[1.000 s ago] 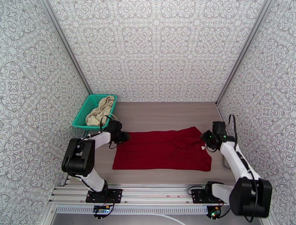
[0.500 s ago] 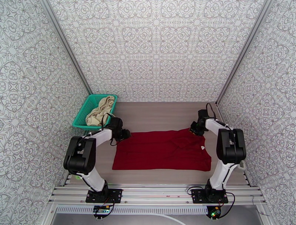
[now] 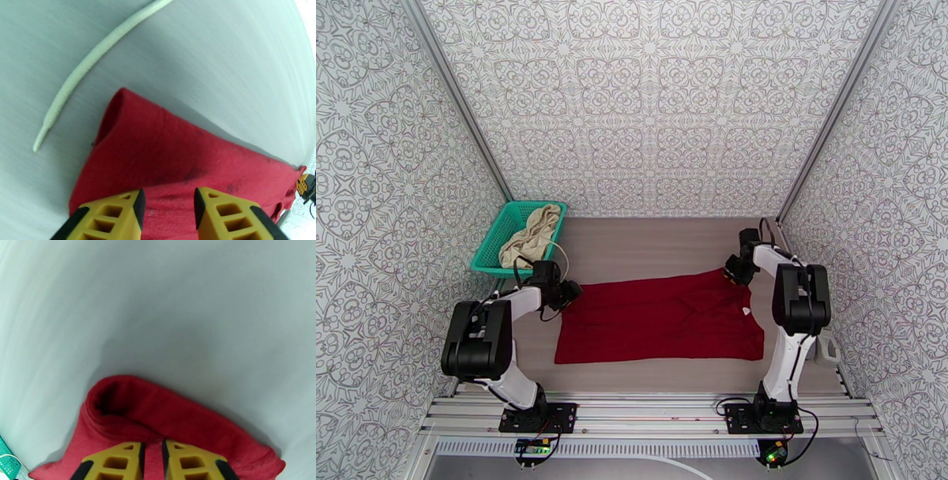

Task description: Fold and stack the mixed laundry pile

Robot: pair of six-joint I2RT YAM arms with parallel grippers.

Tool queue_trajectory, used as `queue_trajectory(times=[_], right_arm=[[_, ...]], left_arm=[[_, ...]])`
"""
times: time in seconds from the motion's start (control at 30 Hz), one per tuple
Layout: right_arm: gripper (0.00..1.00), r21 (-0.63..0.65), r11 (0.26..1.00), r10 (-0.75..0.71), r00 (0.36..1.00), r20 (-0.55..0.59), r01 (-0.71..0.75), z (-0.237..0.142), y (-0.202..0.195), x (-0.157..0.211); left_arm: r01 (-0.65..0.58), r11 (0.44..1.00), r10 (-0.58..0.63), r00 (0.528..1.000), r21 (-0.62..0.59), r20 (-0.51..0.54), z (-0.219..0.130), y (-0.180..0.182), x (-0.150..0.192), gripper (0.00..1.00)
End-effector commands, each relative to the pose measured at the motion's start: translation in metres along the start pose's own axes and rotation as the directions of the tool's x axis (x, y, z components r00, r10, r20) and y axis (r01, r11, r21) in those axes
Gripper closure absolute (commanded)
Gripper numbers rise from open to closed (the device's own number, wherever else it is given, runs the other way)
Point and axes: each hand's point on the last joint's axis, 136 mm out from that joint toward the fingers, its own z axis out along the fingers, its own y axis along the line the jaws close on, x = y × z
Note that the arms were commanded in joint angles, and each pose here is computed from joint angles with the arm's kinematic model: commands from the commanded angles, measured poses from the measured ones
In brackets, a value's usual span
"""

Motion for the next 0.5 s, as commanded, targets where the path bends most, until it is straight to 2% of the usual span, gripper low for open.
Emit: queue_trajectory(times=[0.0,0.13,0.23,0.33,0.47], right_arm=[[0.78,0.018,1.0,-0.003,1.0,0.026,0.002,0.005,-0.006,-0.02],[0.73,-0.057,0.998,-0.027,0.994,0.104,0.033,-0.05,0.014,-0.026],[0.7,-0.081,0.994,-0.058,0.988,0.141,0.07,-0.087,0.018,-0.003],[0.7,-0.084,0.993,-0.073,0.989,0.127,0.084,-0.099,0.015,0.038],[0.71,-0.133,0.99,-0.031,0.998,0.051,0.038,-0.082,0.016,0.104]], left_arm=[[0.006,0.999,-0.007,0.999,-0.033,-0.044,-0.003,0.007,0.009,0.55],[-0.109,0.993,0.109,0.994,-0.032,-0.006,-0.025,-0.018,-0.002,0.53],[-0.234,0.971,0.234,0.972,-0.055,-0.002,-0.039,-0.035,-0.004,0.52],[-0.339,0.939,0.336,0.94,-0.054,-0.057,-0.039,-0.048,0.006,0.53],[-0.409,0.912,0.4,0.906,-0.039,-0.138,-0.023,-0.053,0.021,0.56]])
